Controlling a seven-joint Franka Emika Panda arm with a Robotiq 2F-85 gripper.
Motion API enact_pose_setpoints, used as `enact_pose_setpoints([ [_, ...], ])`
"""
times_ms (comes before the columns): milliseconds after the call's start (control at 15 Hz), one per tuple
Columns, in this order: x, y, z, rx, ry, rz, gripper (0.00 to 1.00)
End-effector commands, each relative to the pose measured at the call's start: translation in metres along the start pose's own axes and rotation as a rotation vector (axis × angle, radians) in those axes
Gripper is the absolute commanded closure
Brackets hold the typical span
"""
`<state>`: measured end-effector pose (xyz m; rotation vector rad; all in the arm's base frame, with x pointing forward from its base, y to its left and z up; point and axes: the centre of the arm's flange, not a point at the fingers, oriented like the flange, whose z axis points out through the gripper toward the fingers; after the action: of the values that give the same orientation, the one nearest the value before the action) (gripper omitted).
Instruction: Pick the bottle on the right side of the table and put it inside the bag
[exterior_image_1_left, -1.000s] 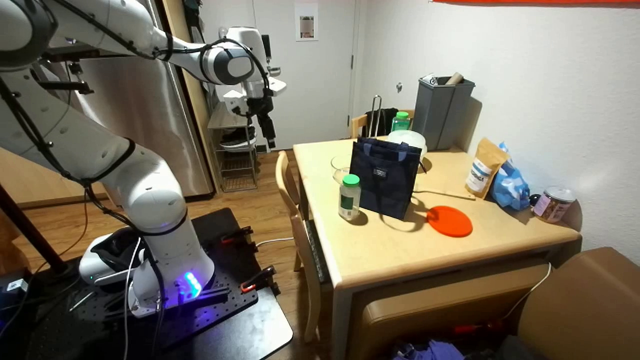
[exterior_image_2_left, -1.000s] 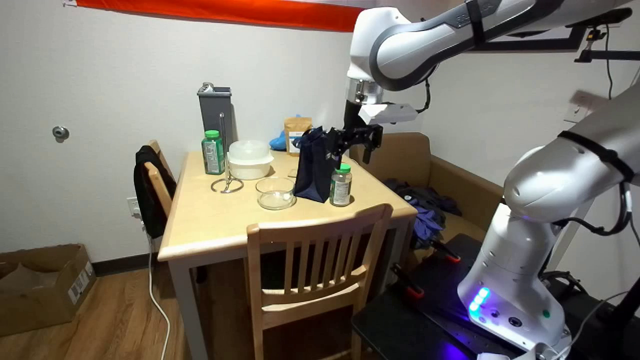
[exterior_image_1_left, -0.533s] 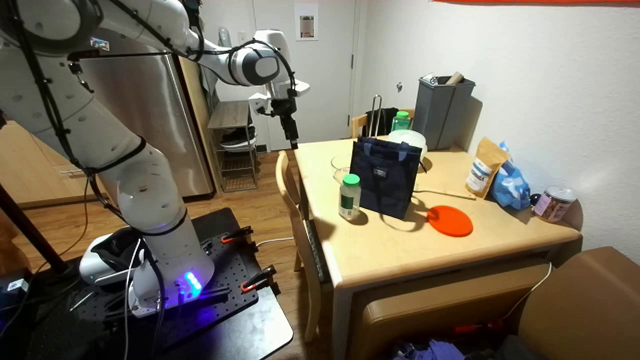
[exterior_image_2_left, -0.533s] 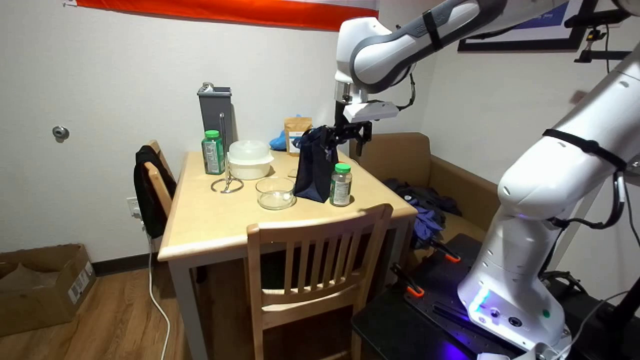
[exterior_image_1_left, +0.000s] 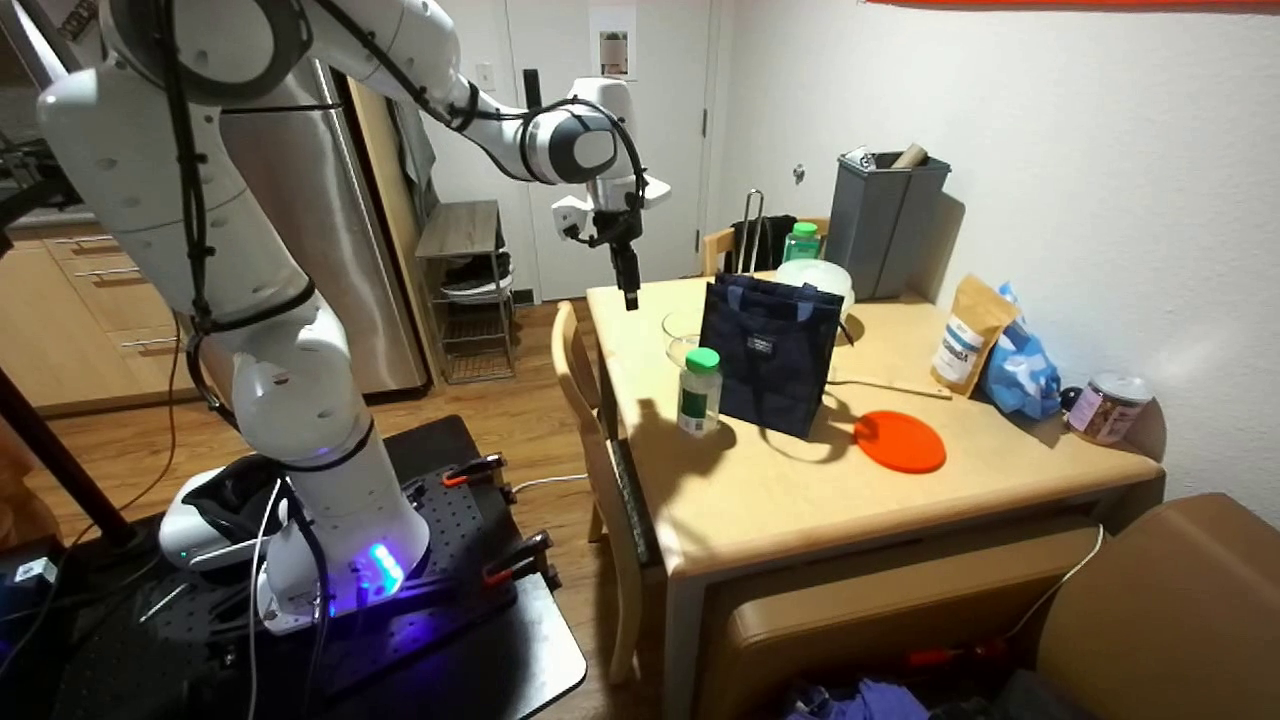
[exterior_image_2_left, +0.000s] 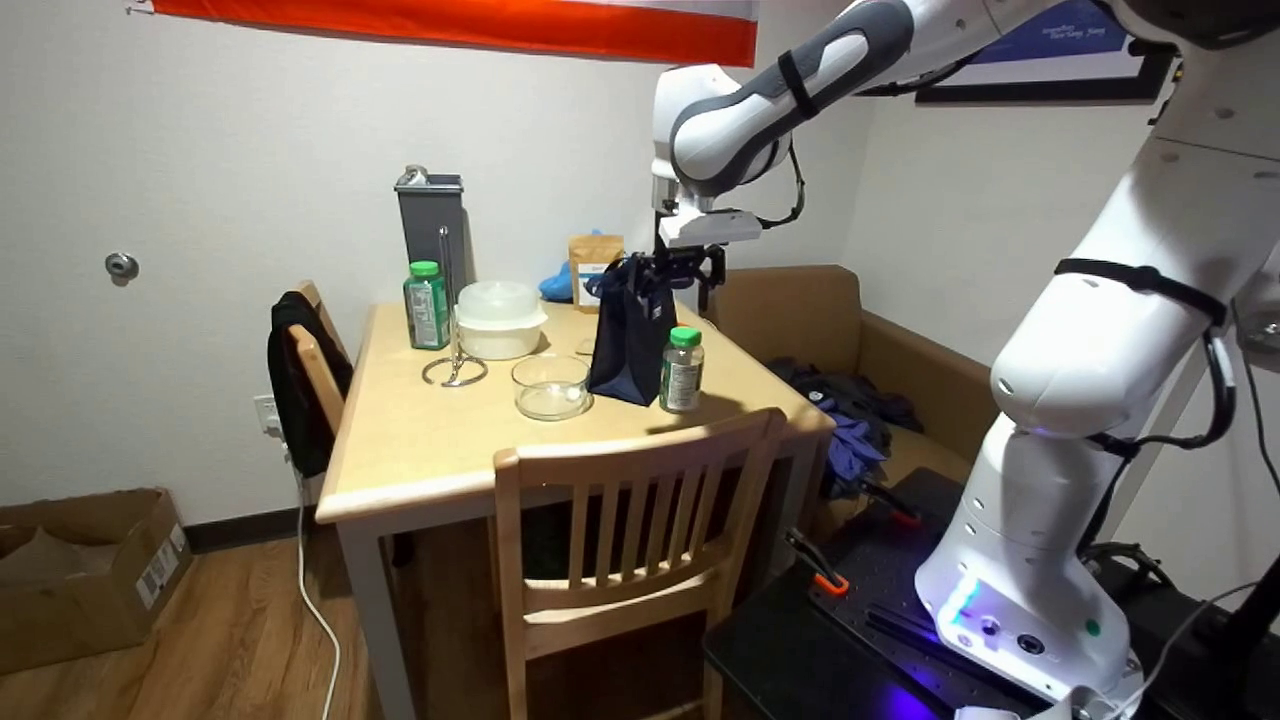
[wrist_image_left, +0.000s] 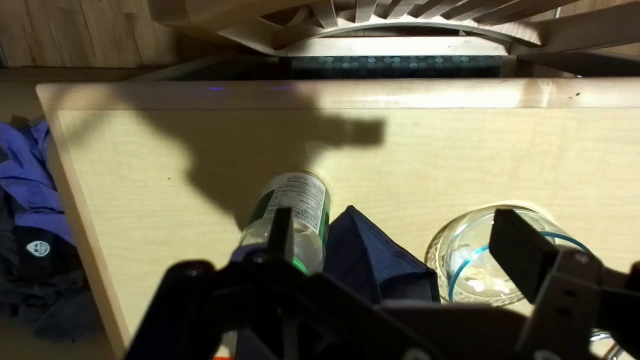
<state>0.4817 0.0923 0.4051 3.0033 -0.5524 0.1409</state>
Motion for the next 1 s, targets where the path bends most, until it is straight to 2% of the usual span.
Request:
enact_pose_setpoints([
  [0,0.009,0.000,0.004,0.004,-0.023,0.046,0.00],
  [267,0.043,0.013,0.019,0.032,-0.074,0.178,0.00],
  [667,0.100,0.042,0.056,0.020,-0.118,0.341,0.00],
  [933,0.117,0.059,0.076,0.013,-0.127,0.420,0.00],
])
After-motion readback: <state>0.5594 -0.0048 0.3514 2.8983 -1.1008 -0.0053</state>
